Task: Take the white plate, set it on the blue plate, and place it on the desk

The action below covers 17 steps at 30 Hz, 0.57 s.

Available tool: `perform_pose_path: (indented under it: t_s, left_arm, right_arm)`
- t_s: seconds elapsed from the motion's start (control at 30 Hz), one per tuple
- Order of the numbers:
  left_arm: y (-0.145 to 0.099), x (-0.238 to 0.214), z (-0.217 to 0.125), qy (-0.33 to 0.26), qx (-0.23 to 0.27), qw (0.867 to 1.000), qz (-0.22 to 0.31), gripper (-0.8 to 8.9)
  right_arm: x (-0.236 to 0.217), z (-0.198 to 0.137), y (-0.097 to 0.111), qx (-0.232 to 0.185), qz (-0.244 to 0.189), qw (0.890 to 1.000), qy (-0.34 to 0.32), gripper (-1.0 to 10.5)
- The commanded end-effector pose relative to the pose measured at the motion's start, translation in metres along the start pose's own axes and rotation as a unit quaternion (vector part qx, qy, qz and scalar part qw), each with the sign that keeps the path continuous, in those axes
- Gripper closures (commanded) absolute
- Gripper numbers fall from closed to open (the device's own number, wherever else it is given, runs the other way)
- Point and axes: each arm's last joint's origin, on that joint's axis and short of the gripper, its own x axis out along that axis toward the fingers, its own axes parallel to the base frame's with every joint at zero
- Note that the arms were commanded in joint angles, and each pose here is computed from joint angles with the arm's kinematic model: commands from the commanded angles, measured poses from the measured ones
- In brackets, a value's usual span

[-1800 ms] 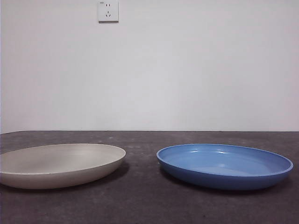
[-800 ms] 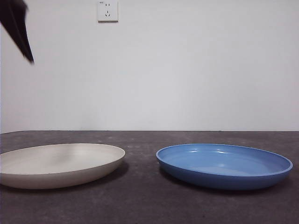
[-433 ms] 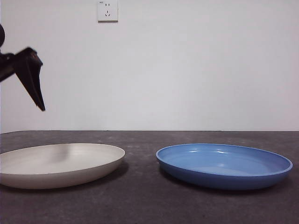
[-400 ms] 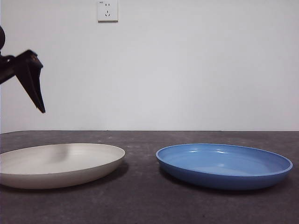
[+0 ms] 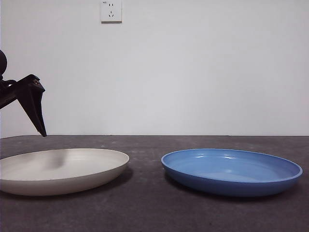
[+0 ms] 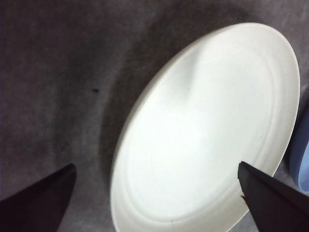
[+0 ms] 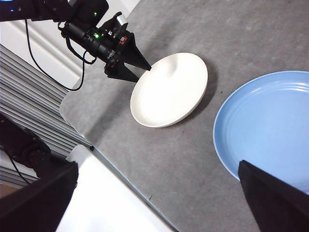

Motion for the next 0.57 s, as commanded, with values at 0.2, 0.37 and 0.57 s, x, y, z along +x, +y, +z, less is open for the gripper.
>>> perform_pose_path:
  t_s: [0.2, 0.37, 0.57]
  left_arm:
    - [0.002, 0.006, 0.006, 0.004, 0.007, 1.0, -0.002, 1.69]
    - [0.004, 0.012, 0.007, 0.013, 0.005, 1.0, -0.001, 2.14]
    - [0.006, 0.015, 0.008, 0.019, 0.002, 1.0, 0.001, 3.86]
  right_arm:
    - [-0.002, 0.004, 0.004, -0.012, 0.004, 1.0, -0.007, 2.9]
    - [-0.002, 0.004, 0.004, -0.012, 0.004, 1.0, -0.007, 2.9]
    - [-0.002, 0.004, 0.004, -0.015, 0.003, 1.0, -0.008, 2.9]
